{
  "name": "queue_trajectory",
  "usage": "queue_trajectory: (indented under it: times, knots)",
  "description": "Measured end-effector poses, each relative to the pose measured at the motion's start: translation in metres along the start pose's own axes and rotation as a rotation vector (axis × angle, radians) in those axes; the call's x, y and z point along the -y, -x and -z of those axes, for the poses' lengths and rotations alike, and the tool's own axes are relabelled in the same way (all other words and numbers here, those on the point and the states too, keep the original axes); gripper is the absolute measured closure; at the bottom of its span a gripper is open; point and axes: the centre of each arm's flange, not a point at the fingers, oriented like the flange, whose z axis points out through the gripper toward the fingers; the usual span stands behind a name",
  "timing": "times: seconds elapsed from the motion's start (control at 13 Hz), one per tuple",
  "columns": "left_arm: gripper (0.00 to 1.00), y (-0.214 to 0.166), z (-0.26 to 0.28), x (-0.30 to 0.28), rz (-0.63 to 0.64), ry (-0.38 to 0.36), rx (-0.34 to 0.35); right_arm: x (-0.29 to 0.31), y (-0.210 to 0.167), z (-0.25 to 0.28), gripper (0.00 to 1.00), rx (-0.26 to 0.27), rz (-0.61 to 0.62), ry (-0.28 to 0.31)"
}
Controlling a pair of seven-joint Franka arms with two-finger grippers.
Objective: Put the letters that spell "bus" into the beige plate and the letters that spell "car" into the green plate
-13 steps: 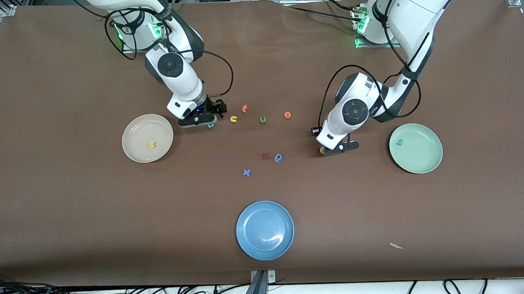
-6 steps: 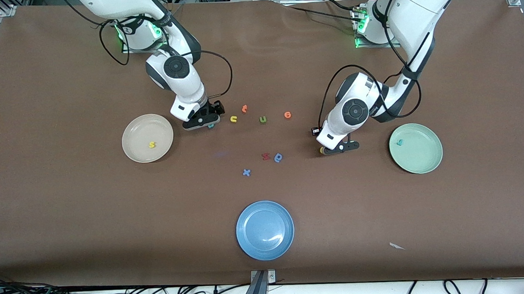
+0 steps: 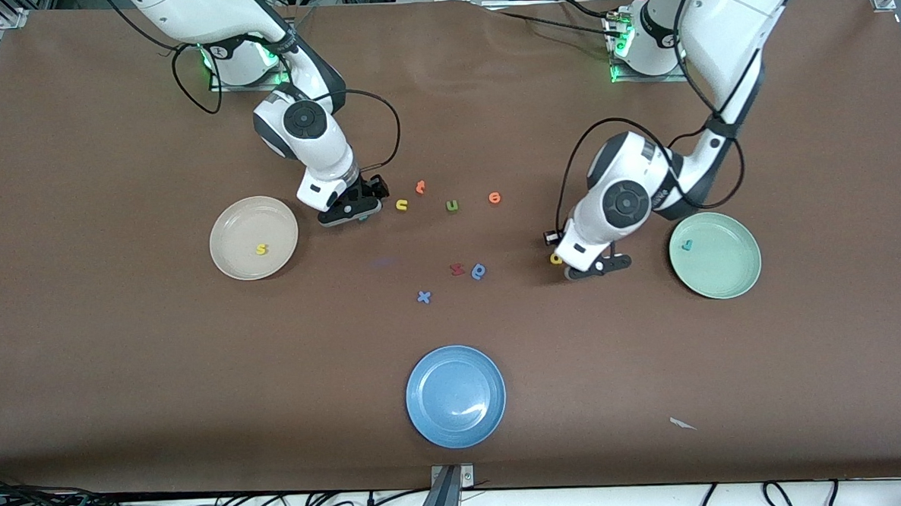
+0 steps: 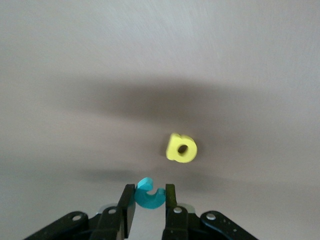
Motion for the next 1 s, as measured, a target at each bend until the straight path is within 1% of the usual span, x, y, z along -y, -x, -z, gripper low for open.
queue_trajectory:
  times: [0.23,0.39,0.46,0.54,0.69,0.77,0.93,1.0]
  knots:
    - [0.72,-0.032,0.066,0.03,0.002,-0.033,0.035,0.0,0.001,-0.002,0.02,0.001,0.0,-0.004]
    - [0.72,-0.054,0.085,0.069,-0.021,-0.026,0.043,0.0,0.001,-0.005,0.04,0.0,0.0,-0.008]
    - [0.72,-0.066,0.086,0.094,-0.042,-0.019,0.046,0.0,0.001,-0.006,0.04,0.0,0.004,-0.008]
    - [0.72,-0.078,0.086,0.122,-0.064,-0.02,0.048,0.0,0.002,-0.008,0.09,0.0,0.01,-0.006]
    - [0.72,-0.097,0.077,0.176,-0.113,-0.063,0.054,-0.003,0.001,-0.009,0.17,-0.003,0.013,-0.003]
    - [0.72,-0.103,0.067,0.196,-0.133,-0.086,0.065,-0.002,0.001,-0.009,0.17,-0.003,0.013,-0.003]
    - [0.72,-0.112,0.043,0.227,-0.166,-0.129,0.095,-0.003,0.001,-0.008,0.22,-0.004,0.014,-0.002]
    - [0.72,-0.116,0.029,0.239,-0.176,-0.145,0.113,-0.004,0.001,-0.009,0.26,-0.004,0.014,-0.001]
